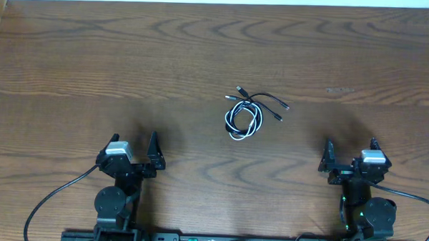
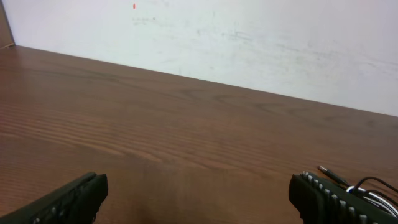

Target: Untangle cables

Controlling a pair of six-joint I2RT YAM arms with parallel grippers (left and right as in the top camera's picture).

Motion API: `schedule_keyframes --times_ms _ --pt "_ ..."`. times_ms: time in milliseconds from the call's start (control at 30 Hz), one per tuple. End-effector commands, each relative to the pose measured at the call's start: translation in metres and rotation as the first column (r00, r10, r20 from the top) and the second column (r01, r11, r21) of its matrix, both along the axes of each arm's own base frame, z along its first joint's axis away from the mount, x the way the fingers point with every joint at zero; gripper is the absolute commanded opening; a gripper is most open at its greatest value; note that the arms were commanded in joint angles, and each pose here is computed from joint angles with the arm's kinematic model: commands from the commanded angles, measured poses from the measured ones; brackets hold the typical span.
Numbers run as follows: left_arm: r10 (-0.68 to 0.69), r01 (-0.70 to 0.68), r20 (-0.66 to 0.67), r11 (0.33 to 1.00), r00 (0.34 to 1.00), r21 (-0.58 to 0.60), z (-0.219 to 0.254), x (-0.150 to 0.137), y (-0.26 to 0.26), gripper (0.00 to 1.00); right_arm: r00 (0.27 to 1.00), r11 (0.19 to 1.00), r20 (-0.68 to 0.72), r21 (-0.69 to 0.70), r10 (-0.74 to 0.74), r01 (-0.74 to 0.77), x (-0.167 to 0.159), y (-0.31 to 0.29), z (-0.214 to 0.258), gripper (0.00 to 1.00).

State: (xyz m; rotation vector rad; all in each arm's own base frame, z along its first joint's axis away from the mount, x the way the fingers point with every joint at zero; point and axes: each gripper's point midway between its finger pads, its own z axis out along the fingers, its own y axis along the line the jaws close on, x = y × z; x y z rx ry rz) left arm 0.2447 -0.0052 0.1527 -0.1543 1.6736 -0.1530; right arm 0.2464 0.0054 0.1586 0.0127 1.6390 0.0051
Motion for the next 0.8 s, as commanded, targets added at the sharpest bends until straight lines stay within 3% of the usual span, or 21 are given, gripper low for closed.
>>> schedule_keyframes --times_ms 0,767 --pt "0.027 -0.027 -0.058 1.000 0.998 0.007 -0.0185 -0.0009 0.0046 0.98 1.000 1.000 0.000 -0.012 -0.014 0.014 -0.0001 -0.0026 -0.0002 0.99" --pt "0.027 -0.027 -0.058 1.000 0.998 0.007 -0.0185 -0.0009 0.0046 0.98 1.000 1.000 0.000 -0.012 -0.014 0.014 -0.0001 -0.0026 -0.0002 0.99"
